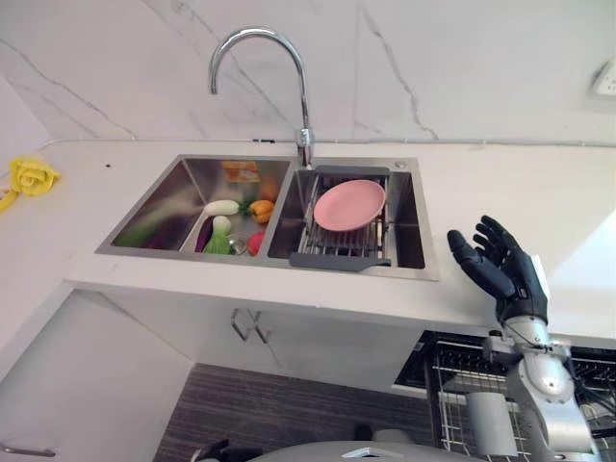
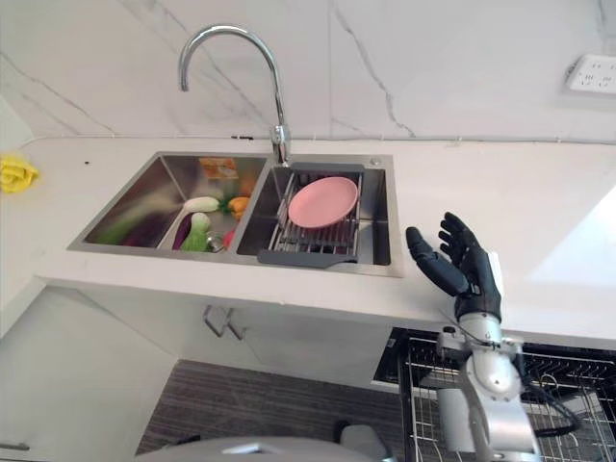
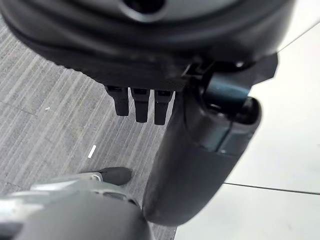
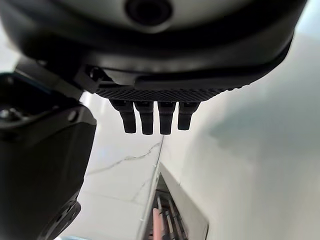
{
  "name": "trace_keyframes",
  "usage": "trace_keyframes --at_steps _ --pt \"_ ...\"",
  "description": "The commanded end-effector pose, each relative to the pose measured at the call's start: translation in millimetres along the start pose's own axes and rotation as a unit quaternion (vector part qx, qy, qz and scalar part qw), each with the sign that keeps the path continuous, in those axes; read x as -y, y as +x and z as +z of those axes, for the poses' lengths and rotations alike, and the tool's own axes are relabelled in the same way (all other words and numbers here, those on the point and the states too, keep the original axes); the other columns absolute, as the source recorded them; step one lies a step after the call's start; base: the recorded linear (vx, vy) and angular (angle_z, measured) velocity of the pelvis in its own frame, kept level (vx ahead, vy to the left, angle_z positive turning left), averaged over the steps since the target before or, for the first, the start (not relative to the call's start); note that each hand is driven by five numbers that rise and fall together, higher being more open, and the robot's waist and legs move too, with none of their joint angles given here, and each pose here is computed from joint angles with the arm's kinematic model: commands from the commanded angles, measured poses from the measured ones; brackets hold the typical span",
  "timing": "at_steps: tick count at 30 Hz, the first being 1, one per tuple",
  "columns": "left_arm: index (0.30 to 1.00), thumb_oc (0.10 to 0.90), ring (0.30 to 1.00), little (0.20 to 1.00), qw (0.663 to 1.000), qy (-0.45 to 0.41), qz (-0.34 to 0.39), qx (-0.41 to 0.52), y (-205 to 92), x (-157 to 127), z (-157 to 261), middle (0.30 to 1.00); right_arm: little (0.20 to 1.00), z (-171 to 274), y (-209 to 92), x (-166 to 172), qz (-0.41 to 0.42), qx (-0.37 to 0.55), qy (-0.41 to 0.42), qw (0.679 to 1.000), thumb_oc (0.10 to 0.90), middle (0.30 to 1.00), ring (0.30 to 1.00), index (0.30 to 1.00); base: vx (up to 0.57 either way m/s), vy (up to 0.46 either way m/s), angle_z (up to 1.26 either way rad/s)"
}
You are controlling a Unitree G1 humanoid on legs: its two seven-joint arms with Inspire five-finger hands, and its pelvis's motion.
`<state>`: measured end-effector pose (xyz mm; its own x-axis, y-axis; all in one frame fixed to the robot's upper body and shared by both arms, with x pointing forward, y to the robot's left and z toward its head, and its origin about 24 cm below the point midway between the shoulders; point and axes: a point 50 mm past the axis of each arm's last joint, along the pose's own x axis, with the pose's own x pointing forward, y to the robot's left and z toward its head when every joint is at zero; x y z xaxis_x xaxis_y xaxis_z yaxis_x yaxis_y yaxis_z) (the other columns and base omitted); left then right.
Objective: Place the dishes in the dishwasher.
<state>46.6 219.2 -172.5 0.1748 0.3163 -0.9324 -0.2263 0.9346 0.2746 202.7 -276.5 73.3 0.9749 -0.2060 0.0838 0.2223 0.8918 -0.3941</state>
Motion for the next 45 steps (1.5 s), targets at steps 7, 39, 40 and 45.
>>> trace_keyframes --at_steps 7,39,40,45 --pt "0.9 0.8 0.9 0.9 0.997 0.079 0.022 -0.001 3 -24 0 0.9 0.9 101 28 24 -0.058 0.238 -0.27 0.931 0.8 0.9 0.9 0.9 -0.01 0.007 0.06" --pt "0.9 0.8 0.9 0.9 0.99 0.138 -0.006 -0.014 2 -26 -6 0.9 0.9 133 95 1 0.065 0.26 -0.718 0.642 0.8 0.9 0.9 0.9 0.0 0.012 0.07" --pt "0.9 0.8 0.9 0.9 0.99 0.138 -0.006 -0.015 2 -26 -7 0.9 0.9 130 96 1 0.068 0.255 -0.723 0.639 0.8 0.9 0.9 0.9 0.0 0.0 0.0" --pt "0.9 0.8 0.9 0.9 0.991 0.135 -0.009 -0.014 2 -24 -8 0.9 0.9 119 102 1 0.068 0.235 -0.739 0.628 0.8 0.9 0.9 0.9 0.0 0.0 0.0"
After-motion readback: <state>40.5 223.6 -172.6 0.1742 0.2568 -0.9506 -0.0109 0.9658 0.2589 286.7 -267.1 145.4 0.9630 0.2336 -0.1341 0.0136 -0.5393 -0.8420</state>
